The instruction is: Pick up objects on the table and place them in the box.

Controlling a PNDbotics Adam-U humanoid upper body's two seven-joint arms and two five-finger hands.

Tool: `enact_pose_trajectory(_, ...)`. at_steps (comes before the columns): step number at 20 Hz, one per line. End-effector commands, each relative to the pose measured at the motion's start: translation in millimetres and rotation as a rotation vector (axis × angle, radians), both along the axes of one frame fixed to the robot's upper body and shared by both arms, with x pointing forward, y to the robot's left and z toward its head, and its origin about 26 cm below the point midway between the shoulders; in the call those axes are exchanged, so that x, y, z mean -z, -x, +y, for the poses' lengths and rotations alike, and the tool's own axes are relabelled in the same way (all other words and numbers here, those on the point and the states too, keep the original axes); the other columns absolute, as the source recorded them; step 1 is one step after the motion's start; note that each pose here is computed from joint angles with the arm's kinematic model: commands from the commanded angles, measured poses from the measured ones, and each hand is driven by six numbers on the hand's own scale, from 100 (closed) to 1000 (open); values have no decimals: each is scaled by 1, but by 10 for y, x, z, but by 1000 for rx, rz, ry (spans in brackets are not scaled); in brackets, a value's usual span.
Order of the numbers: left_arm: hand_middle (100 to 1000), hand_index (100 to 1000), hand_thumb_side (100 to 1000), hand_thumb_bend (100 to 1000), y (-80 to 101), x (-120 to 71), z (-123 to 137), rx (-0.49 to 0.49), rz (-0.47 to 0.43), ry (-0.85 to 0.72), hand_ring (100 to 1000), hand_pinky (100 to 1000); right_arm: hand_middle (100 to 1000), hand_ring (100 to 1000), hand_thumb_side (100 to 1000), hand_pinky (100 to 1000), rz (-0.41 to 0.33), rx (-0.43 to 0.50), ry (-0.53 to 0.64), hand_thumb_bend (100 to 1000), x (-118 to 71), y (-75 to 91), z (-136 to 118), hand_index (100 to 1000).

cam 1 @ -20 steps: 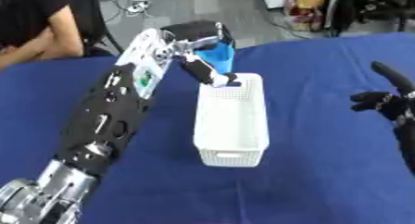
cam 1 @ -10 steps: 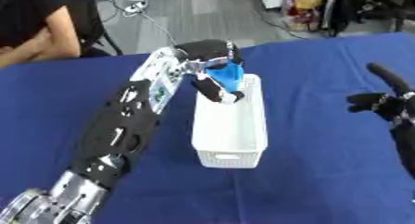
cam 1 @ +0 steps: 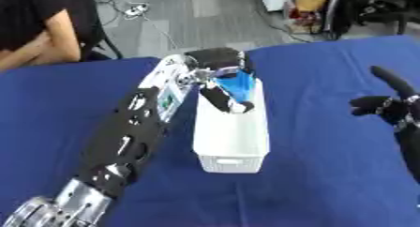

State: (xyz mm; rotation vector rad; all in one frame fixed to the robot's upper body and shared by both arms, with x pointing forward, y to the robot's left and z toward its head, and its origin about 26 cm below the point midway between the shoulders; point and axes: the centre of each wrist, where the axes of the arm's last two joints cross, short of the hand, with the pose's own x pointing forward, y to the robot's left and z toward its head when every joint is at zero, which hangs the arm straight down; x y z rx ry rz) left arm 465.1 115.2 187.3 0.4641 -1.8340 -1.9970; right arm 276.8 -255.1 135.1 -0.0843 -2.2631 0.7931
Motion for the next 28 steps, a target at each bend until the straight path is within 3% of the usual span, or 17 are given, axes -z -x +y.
enact_pose_trajectory(1,890,940,953,1000,15,-158,24,33,-49,-23,842,682,987,735,1000,672,-26,-8,-4,518,-66,3,12,1000)
enact_pose_trajectory(4,936,957,985,1000,21,-210,53,24,-72,-37,899,743,987,735,1000,672,-26,-7,-3,518,-65,5,8,1000)
enact_pose_trajectory(16,942,961,979,1000,34,-222,42,24,-88,-28,895,747,987,735,1000,672,-26,-6,-4,518,-63,6,5,1000)
enact_pose_trajectory(17,956,966,1000,1000,36,-221,40,25,-88,-21,908,771,987,735,1000,672,-27,-5,-4,518,-63,6,4,1000)
enact_pose_trajectory(18,999,994,1000,1000,42,-223,35,33,-90,-1,954,856,988,735,1000,672,-26,-4,-4,517,-63,6,3,1000)
enact_pose_trajectory(19,1000,1000,1000,577,50,-233,32,46,-98,41,1000,964,988,735,1000,672,-26,-4,-4,518,-62,6,3,1000)
enact_pose_trajectory(20,1000,1000,1000,400,60,-246,34,60,-110,93,1000,1000,988,735,1000,672,-26,-4,-4,518,-62,7,3,1000)
enact_pose_trajectory(25,1000,1000,1000,341,167,-341,73,129,-215,371,1000,1000,988,735,1000,672,-26,0,-4,517,-63,7,-3,1000)
enact_pose_trajectory(28,1000,1000,1000,370,270,-337,186,136,-254,485,1000,1000,988,735,1000,672,-26,3,-3,517,-66,5,-6,1000)
